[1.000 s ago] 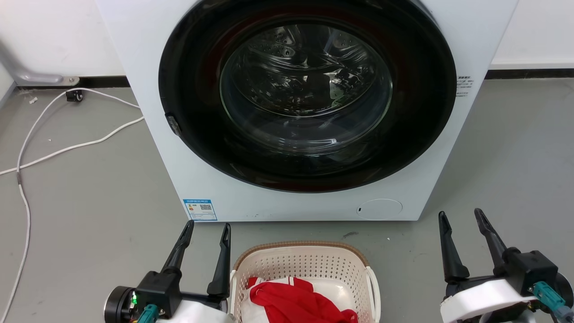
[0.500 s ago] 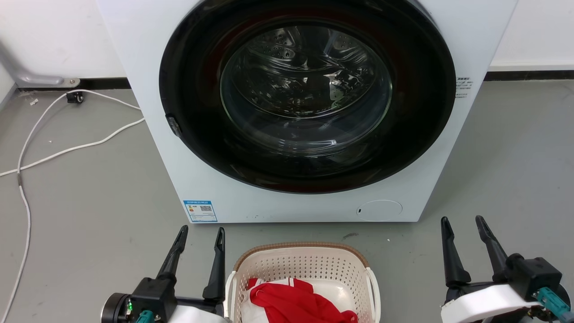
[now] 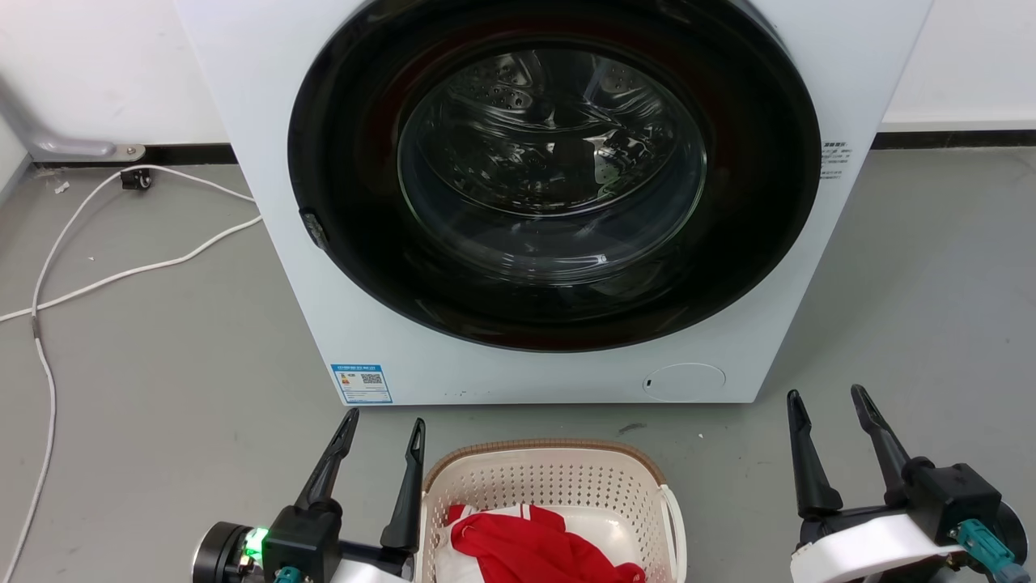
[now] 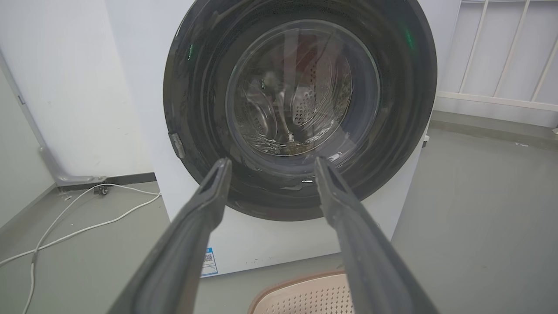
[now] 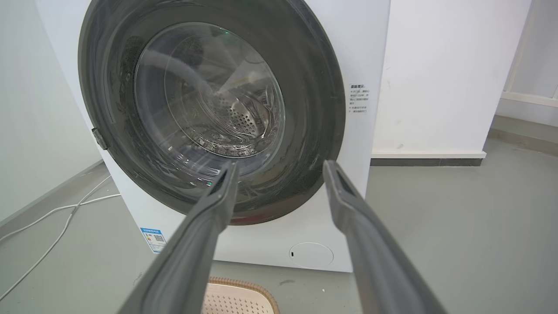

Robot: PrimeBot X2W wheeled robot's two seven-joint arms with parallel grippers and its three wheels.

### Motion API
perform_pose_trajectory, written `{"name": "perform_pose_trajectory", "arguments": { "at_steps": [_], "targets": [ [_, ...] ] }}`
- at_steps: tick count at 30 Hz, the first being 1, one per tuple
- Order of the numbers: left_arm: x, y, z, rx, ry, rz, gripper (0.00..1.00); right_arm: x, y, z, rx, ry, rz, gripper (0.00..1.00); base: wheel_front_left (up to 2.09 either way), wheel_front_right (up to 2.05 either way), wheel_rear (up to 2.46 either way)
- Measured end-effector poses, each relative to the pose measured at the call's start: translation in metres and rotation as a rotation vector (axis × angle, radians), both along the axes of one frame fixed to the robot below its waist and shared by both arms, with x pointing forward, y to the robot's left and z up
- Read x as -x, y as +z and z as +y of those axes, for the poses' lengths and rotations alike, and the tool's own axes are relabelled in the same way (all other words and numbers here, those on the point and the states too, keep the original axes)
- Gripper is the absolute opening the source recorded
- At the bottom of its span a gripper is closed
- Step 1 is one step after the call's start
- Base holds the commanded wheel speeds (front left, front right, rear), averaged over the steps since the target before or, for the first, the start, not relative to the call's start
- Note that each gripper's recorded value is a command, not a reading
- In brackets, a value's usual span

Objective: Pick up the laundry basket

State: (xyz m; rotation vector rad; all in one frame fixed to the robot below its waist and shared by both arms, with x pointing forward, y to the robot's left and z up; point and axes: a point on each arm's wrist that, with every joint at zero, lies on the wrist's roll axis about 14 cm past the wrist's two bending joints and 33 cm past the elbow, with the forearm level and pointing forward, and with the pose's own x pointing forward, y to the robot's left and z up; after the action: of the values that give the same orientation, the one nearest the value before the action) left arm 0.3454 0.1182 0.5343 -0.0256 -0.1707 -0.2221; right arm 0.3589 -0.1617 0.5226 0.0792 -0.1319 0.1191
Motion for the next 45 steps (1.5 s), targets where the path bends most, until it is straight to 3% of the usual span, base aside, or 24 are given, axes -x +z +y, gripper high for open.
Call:
{"name": "perform_pose_trajectory", "arguments": {
  "at_steps": [16,26,36,45],
  "targets": [
    [0.002,-0.009,0.001,0.020,-0.002,0.031,1.00,0.001,0.003,0.002,0.019,0.007,-0.013,1.00,0.00,0.00,0.00],
    [-0.022,-0.053,0.004,0.008,0.004,0.168,1.00,-0.020,-0.030,0.002,0.046,0.010,0.094,1.00,0.00,0.00,0.00],
    [-0.087,-0.124,0.023,0.017,0.028,0.345,1.00,-0.074,-0.104,0.014,0.078,0.059,0.313,1.00,0.00,0.00,0.00],
    [-0.118,-0.217,0.033,-0.069,-0.012,0.583,1.00,-0.101,-0.192,0.019,0.079,0.086,0.578,1.00,0.00,0.00,0.00]
  ]
}}
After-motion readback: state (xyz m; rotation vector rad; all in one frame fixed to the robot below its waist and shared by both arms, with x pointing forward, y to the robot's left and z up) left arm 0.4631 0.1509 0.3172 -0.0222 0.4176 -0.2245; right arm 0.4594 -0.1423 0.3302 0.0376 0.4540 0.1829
